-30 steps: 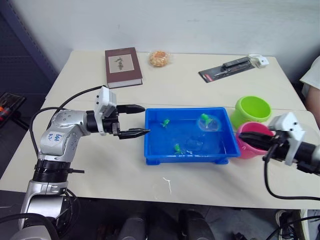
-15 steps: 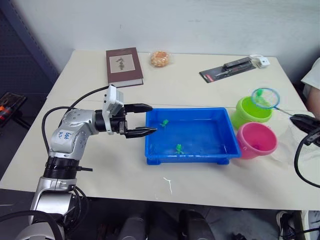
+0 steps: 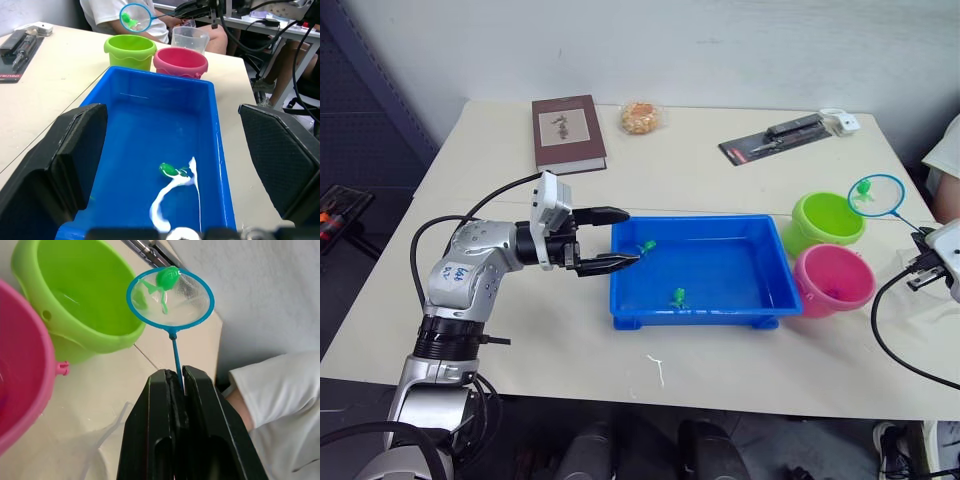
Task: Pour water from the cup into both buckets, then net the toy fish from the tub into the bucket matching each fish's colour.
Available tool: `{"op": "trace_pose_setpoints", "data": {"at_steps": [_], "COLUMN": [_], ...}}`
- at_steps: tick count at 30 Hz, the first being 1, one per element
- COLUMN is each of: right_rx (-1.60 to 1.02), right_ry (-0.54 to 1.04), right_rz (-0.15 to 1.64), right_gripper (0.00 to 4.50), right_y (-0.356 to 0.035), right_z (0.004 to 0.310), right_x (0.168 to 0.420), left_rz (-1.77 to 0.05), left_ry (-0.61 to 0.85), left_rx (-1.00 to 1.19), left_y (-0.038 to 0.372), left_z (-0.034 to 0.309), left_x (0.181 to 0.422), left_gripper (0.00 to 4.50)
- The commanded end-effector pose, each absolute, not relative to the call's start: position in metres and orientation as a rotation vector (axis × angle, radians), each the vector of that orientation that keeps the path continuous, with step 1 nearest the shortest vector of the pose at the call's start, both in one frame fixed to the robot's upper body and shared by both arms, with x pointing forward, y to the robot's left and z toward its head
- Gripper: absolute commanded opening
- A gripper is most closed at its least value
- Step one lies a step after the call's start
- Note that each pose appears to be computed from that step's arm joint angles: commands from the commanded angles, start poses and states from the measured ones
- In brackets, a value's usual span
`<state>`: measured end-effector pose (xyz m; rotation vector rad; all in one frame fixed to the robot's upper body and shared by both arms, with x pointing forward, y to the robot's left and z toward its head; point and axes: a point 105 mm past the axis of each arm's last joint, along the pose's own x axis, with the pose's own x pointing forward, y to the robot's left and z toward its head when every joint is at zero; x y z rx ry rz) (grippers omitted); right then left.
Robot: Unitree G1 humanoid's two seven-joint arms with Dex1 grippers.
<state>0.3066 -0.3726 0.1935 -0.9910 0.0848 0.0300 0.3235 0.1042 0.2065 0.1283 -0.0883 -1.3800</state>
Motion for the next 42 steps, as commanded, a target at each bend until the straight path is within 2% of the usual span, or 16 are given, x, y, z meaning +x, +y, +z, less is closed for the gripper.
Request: {"op": "trace_pose_setpoints", "data": {"at_steps": [1,7,9,14,16,21,23,24,26,28,30,33,38,42], "right_rx": [-1.285,-1.659,-1.773,-1.910,-1.886,-1.870,-1.717,-1.559,-1.169,-0.986,-0.955,-0.883,-0.932,-1.019], "right_ry": [0.023,-0.049,-0.070,-0.044,-0.037,-0.143,-0.163,-0.185,-0.224,-0.233,-0.217,-0.012,0.092,0.181], "right_rz": [0.015,0.033,0.090,0.134,0.105,0.034,0.032,0.005,0.147,0.376,0.469,0.728,0.779,0.877], "right_gripper": [0.00,0.00,0.00,0.00,0.00,0.00,0.00,0.00,0.00,0.00,0.00,0.00,0.00,0.00], "right_y": [-0.368,-0.358,-0.350,-0.353,-0.358,-0.353,-0.348,-0.346,-0.321,-0.291,-0.280,-0.242,-0.221,-0.210], "right_z": [0.215,0.219,0.213,0.202,0.202,0.228,0.233,0.242,0.246,0.248,0.250,0.222,0.198,0.165], "right_x": [0.309,0.312,0.311,0.310,0.309,0.310,0.310,0.310,0.310,0.302,0.296,0.292,0.297,0.299], "left_rz": [-1.379,-1.378,-1.378,-1.377,-1.376,-1.373,-1.373,-1.371,-1.366,-1.367,-1.370,-1.363,-1.351,-1.314], "left_ry": [-0.131,-0.135,-0.133,-0.137,-0.139,-0.140,-0.138,-0.137,-0.132,-0.115,-0.103,-0.047,0.004,0.068], "left_rx": [0.136,0.136,0.138,0.138,0.137,0.139,0.140,0.142,0.151,0.168,0.177,0.354,0.371,0.359], "left_y": [0.104,0.103,0.104,0.104,0.104,0.106,0.107,0.109,0.116,0.124,0.128,0.151,0.158,0.159], "left_z": [0.214,0.213,0.212,0.211,0.211,0.211,0.210,0.209,0.209,0.207,0.205,0.188,0.183,0.178], "left_x": [0.321,0.321,0.322,0.322,0.321,0.321,0.320,0.320,0.318,0.316,0.314,0.307,0.300,0.299], "left_gripper": [4.49,4.49,4.49,4.49,4.49,4.49,4.49,4.49,4.49,4.49,4.49,4.49,4.49,4.49]}}
